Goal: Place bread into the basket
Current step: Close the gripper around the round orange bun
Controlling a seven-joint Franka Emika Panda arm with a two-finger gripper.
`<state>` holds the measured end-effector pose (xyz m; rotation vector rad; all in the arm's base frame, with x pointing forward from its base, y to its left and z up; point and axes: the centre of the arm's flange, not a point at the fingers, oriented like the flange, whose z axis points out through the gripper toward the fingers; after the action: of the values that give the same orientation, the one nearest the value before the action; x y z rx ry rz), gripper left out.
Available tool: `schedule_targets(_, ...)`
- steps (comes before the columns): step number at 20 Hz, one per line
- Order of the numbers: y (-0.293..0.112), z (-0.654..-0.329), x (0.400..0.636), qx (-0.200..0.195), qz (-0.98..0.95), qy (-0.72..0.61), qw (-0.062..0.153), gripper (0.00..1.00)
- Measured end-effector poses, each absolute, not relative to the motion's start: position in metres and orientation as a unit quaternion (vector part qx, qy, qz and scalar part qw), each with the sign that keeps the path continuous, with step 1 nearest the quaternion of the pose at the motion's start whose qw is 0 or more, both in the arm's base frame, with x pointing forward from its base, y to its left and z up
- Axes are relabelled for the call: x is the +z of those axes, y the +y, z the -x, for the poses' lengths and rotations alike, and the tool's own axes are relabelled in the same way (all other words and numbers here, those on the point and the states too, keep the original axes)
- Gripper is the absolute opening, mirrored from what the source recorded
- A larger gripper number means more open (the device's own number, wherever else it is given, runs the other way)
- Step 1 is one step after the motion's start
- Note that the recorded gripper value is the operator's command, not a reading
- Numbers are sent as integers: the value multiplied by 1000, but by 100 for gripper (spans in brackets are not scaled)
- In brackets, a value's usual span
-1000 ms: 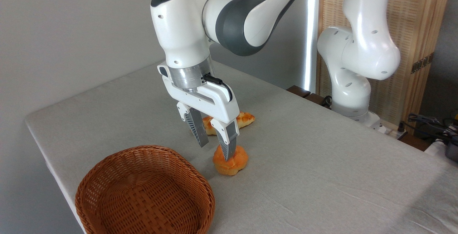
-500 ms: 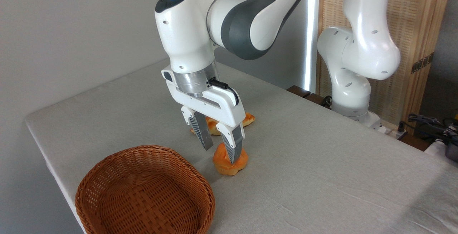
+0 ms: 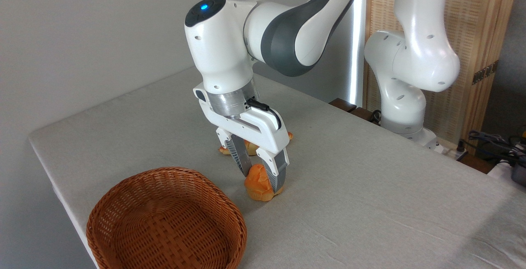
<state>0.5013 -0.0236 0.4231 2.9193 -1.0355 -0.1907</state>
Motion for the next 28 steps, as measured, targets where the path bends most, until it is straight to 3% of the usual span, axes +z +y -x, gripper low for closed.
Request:
schedule_targets(11, -29, -496, 409, -76, -934, -348, 23, 99)
schedule_targets(12, -30, -496, 407, -78, -934, -349, 24, 94)
schedule_targets(15, -34, -496, 400, -86, -931, -355, 25, 56)
schedule_targets(17, -35, -496, 398, -87, -925, -369, 26, 47)
schedule_targets(28, -35, -496, 398, -86, -921, -379, 27, 48)
